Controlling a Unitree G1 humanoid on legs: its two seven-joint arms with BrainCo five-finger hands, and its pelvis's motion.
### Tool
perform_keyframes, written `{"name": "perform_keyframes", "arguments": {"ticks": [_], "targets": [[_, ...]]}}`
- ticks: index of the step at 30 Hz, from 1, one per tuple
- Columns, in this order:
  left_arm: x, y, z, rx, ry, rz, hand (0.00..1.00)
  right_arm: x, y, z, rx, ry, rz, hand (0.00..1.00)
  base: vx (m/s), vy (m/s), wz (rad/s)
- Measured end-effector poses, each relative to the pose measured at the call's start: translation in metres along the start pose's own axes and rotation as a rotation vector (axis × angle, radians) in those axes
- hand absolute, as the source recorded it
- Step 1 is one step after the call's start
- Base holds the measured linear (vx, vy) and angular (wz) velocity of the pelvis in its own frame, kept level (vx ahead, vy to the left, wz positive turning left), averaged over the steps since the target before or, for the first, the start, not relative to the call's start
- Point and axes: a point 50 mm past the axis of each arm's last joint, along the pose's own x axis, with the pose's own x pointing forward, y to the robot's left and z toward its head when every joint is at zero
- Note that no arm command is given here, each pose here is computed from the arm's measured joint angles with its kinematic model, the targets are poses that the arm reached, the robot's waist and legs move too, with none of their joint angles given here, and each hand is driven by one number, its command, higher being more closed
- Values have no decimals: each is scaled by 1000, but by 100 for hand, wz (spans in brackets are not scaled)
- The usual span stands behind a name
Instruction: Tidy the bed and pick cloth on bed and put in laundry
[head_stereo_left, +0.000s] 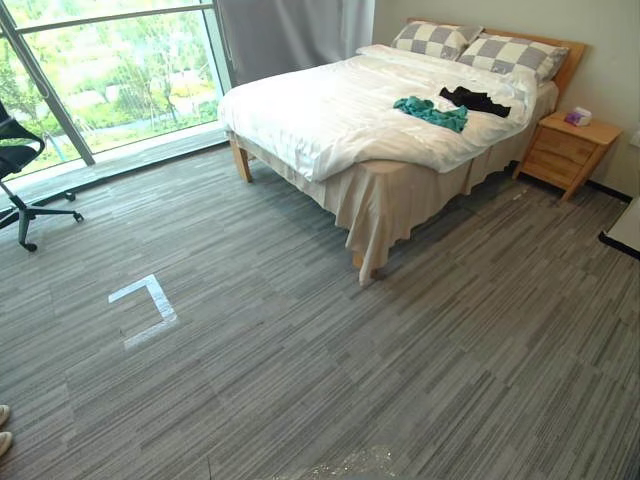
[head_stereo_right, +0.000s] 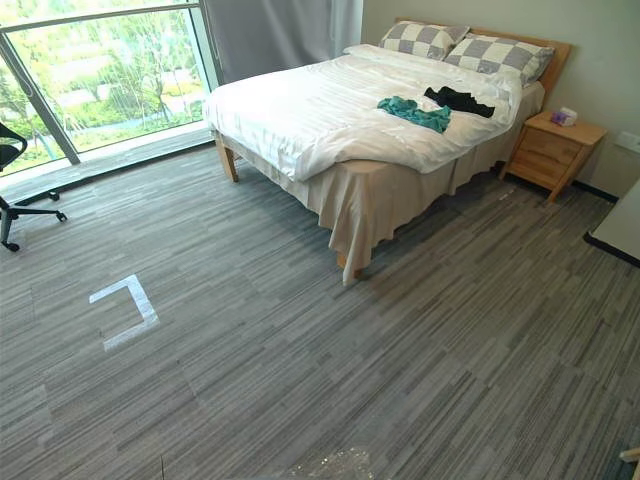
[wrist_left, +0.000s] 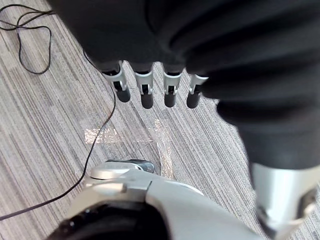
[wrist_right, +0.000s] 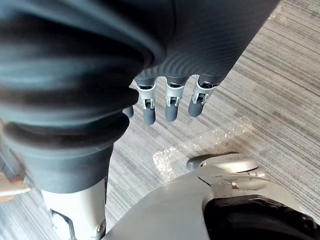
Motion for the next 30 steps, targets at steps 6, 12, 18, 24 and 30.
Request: {"name": "perform_keyframes", "arguments": {"ticks": [6, 12, 18, 24, 30], "targets": [[1, 0, 7, 0, -4, -1, 0, 1, 3, 1, 24, -2, 5, 0, 36, -24, 6], [1, 0, 10, 15, -9, -2, 0, 1, 4, 6, 23, -11, 20, 0, -15, -36, 1], [1, -2, 15, 46, -10, -1, 0, 2, 5, 8, 36, -16, 21, 0, -18, -32, -4], [1, -3, 23, 78, -21, -2, 0, 2, 5, 12, 66, -19, 22, 0, -26, -49, -17], [2, -1, 32, 126, -27, 10, 0, 3, 11, 22, 129, -40, 40, 0, -81, -28, -33]]}}
